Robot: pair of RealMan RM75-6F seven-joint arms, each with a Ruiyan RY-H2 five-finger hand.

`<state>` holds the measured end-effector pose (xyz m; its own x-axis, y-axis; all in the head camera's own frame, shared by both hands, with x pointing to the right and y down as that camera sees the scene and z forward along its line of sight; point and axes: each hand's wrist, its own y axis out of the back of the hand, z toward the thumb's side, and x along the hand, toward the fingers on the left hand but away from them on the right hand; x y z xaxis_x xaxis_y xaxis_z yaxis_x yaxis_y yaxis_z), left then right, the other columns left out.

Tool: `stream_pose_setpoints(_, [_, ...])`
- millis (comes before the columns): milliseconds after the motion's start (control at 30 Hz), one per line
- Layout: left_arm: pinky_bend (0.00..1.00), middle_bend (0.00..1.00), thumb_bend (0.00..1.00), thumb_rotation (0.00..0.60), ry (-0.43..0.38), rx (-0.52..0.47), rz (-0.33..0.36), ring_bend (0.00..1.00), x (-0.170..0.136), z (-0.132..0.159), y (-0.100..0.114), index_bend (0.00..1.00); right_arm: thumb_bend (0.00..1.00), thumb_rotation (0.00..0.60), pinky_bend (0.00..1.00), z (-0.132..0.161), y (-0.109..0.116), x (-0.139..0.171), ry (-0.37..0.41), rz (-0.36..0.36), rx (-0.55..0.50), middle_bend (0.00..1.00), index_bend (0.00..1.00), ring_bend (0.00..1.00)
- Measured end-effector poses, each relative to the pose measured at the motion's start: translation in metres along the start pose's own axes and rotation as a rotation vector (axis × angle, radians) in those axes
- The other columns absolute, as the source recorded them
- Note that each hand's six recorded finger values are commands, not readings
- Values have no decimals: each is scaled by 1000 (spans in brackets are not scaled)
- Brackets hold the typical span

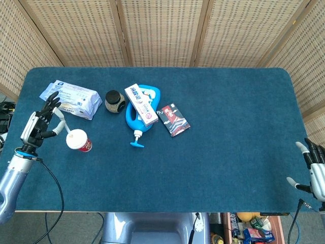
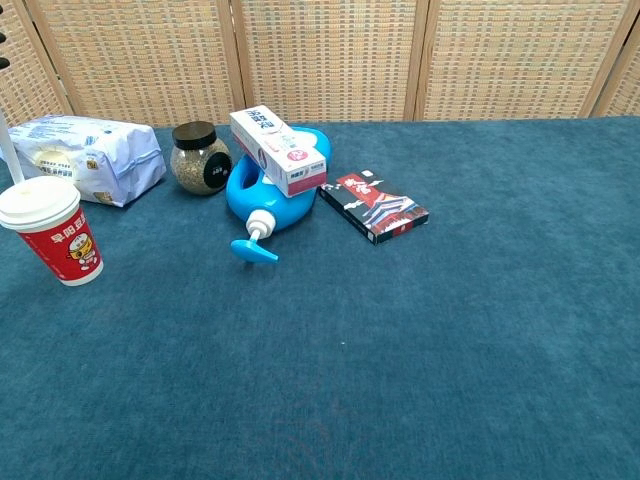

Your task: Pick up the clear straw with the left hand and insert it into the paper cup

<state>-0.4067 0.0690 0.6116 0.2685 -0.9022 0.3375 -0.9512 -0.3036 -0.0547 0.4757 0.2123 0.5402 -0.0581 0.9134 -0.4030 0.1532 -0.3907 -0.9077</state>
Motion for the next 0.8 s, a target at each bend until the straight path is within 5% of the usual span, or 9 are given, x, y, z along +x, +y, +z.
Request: stream_pose_setpoints(800, [0, 0, 414, 600, 21, -21, -5, 0, 0, -15, -3, 583, 0, 600, 0, -1, 1, 0, -2, 1, -2, 0, 0, 0])
